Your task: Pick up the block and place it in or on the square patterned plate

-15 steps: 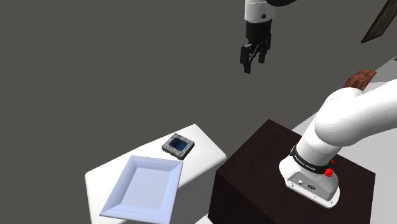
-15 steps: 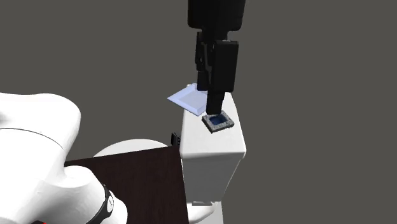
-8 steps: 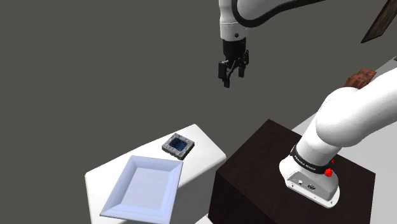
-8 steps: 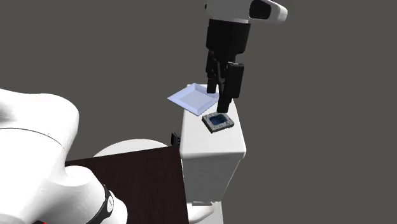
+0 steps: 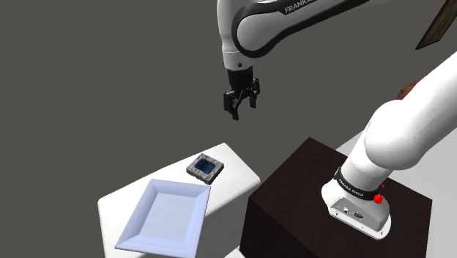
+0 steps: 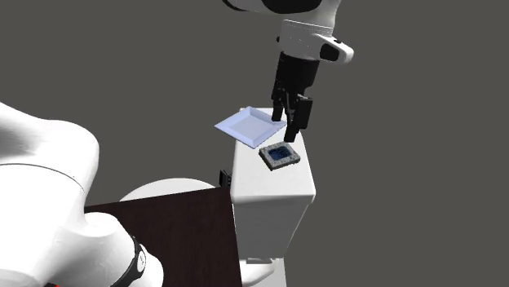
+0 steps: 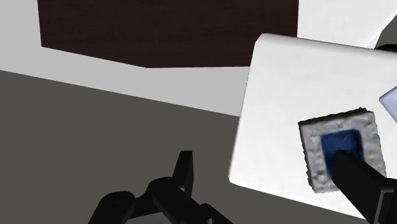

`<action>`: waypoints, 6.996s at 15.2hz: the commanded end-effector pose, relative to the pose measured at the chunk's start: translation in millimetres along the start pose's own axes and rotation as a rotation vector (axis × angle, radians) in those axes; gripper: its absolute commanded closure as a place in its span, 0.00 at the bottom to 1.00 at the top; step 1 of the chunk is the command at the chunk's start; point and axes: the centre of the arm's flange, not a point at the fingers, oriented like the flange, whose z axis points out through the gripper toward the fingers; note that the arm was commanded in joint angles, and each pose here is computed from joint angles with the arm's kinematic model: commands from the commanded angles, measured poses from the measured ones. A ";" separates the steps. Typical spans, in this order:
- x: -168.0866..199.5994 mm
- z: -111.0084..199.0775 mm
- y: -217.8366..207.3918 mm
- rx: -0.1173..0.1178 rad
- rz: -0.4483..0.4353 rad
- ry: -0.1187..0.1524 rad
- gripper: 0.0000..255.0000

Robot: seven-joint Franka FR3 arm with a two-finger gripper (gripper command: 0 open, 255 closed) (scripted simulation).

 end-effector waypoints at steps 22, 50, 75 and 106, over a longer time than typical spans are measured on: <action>89.7 127.3 -151.9 0.075 -0.064 -0.076 0.00; 64.1 163.7 -71.0 0.253 -0.309 0.259 0.00; 66.6 170.7 -76.6 0.253 -0.309 0.259 1.00; -11.3 69.4 -266.8 0.253 -0.309 0.259 1.00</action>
